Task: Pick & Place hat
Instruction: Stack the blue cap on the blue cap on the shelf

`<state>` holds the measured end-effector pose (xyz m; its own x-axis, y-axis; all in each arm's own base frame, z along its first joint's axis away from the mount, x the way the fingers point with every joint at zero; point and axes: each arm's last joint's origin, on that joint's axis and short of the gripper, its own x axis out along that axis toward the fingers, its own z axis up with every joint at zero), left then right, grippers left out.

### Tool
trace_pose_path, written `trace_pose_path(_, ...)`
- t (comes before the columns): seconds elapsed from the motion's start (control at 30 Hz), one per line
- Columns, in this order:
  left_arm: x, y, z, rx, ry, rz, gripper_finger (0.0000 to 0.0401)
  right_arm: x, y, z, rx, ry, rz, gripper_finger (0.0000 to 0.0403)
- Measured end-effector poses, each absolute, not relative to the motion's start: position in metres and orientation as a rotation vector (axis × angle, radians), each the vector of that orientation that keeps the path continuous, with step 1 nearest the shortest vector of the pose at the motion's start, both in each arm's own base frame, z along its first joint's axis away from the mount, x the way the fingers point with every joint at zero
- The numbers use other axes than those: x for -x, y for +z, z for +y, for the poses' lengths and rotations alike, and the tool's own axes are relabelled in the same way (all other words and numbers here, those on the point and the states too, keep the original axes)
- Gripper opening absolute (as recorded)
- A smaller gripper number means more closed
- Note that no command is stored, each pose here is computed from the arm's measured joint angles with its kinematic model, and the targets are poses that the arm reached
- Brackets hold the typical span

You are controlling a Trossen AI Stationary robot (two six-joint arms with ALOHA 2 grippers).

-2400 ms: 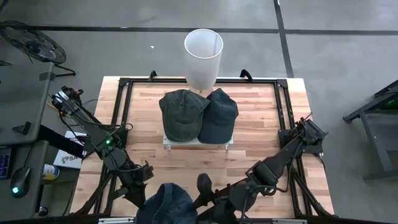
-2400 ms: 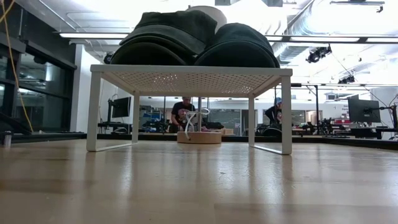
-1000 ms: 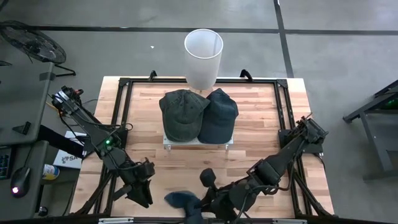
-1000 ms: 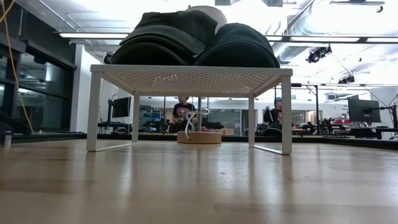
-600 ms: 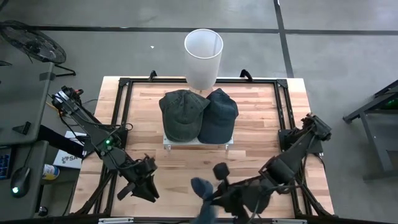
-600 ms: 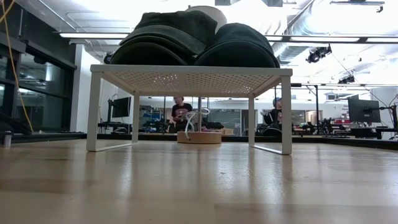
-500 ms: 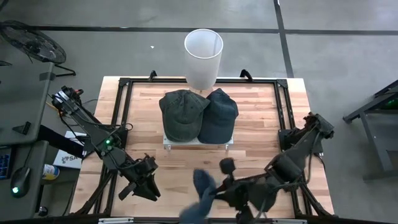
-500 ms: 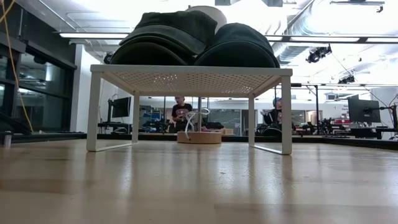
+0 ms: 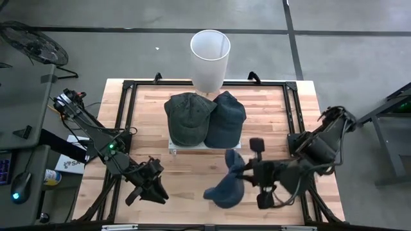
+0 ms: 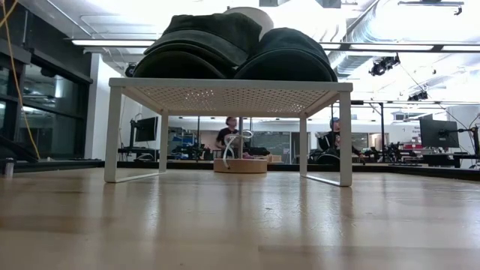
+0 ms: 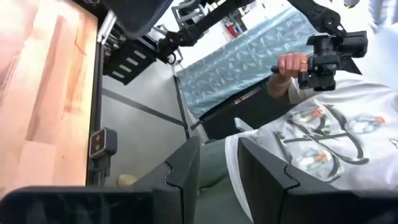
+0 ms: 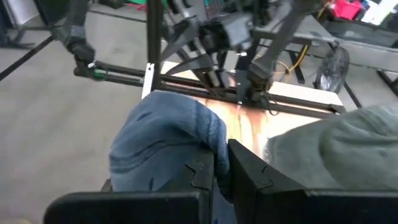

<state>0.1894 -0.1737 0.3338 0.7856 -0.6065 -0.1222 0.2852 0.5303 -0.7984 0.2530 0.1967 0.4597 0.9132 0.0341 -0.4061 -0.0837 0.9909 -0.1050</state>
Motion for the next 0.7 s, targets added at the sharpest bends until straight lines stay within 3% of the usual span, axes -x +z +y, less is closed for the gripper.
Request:
trace_pose_path(0.3,-0.190,0.334,-0.173,0.860,-0.536,0.406,0.0106,-0.237,0.476,0.164,0.086,0.013,0.418,0.0017)
trace_pose_path(0.7,-0.190,0.334,-0.172,0.867,-0.491,0.381,0.0106,-0.214,0.487,0.121,-0.121,-0.120,0.459,0.0017)
